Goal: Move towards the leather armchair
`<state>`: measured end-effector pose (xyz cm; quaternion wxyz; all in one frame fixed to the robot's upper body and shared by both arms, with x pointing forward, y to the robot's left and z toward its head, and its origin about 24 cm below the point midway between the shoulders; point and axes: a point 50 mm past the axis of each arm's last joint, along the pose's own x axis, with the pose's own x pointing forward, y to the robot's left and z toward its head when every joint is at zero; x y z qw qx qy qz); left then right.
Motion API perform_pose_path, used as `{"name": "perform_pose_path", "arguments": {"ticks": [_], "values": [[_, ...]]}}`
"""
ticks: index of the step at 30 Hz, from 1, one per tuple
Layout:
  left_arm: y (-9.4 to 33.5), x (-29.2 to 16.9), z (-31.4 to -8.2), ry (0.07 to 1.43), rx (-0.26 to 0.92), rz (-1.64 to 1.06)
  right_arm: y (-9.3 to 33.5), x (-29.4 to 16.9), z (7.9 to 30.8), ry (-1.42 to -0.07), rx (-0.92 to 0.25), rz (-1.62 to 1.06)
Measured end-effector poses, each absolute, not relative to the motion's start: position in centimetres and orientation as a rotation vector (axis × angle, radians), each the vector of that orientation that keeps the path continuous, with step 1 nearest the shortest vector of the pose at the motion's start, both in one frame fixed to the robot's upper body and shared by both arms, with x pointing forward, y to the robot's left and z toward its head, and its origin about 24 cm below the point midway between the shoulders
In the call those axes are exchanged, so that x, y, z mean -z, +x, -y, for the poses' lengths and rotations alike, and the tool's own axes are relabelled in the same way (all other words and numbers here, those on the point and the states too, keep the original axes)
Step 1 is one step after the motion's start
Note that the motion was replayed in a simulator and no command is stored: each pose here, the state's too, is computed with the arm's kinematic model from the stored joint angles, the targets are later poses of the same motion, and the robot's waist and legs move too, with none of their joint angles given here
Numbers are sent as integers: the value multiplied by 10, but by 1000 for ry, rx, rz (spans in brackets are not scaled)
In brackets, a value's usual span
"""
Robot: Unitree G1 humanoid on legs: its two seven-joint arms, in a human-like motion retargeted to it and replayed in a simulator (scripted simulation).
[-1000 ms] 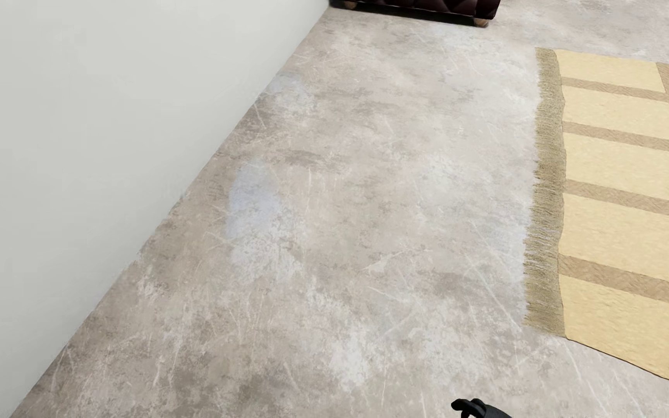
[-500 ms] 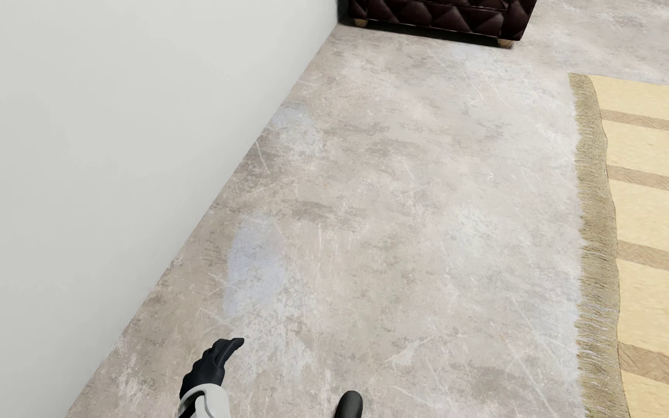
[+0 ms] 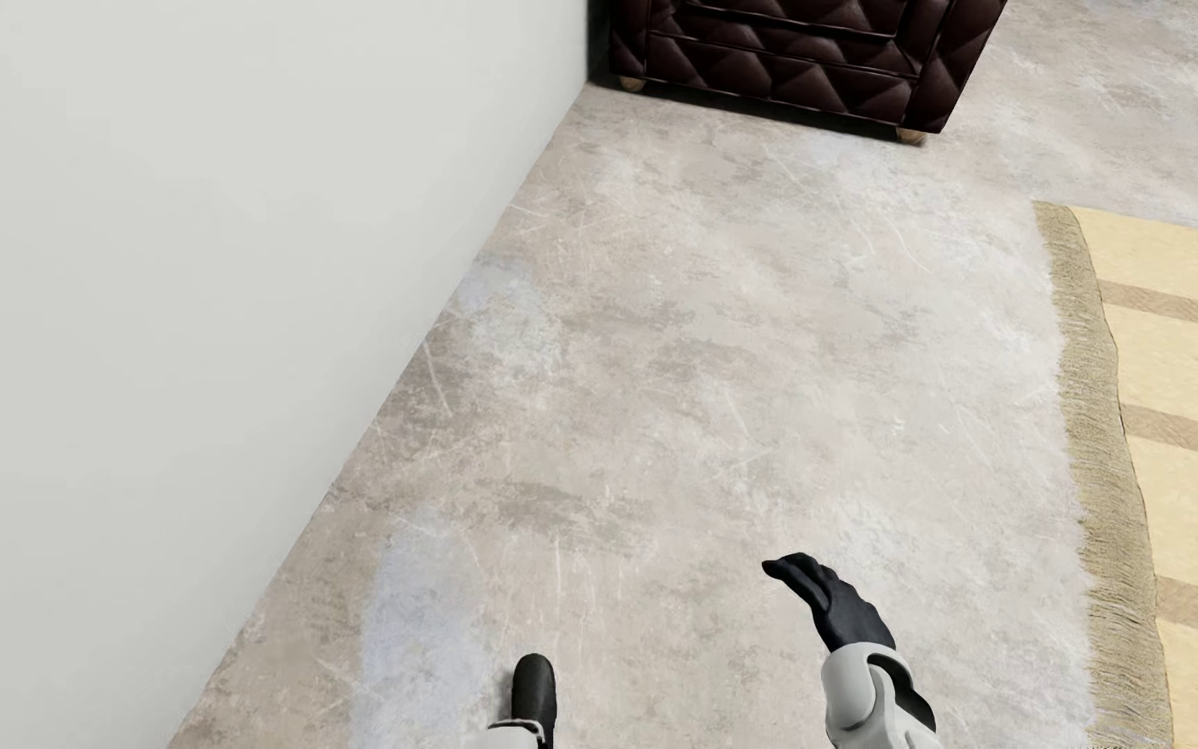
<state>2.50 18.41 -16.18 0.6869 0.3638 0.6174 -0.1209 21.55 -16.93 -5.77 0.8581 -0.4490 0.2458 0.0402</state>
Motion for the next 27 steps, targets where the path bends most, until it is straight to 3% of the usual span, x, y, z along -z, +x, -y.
{"name": "perform_pose_path", "arguments": {"ticks": [2,5,6,8,9,10,13,14,16,21,23,24,26,27], "values": [[34,160,-182,793,236,-1356,210,65,165,-955,-115,-553],[53,158,-179,843,154,-1312,167,104,180,-1006,-154,-836],[60,157,-180,841,117,-1302,149,119,185,-1064,-230,-959],[83,151,-185,858,88,-1222,123,138,194,-1195,-486,-1130],[95,148,-190,896,83,-1166,111,142,201,-1204,-532,-1185],[113,143,-196,933,77,-1118,102,141,211,-1160,-458,-1227],[165,115,-213,921,-75,-937,74,135,236,-979,-63,-1258],[180,104,-216,899,-127,-857,65,134,240,-964,7,-1269],[205,82,-219,904,-165,-707,46,136,238,-938,32,-1322],[219,69,-211,875,-159,-628,16,154,203,-871,-294,-1470],[195,89,-206,870,-145,-727,24,157,191,-844,-321,-1456],[177,105,-199,887,-95,-819,34,156,189,-844,-295,-1432],[143,131,-185,1000,202,-992,67,149,183,-841,-210,-1304],[129,137,-183,1022,282,-1048,92,142,181,-847,-169,-1205]]}}
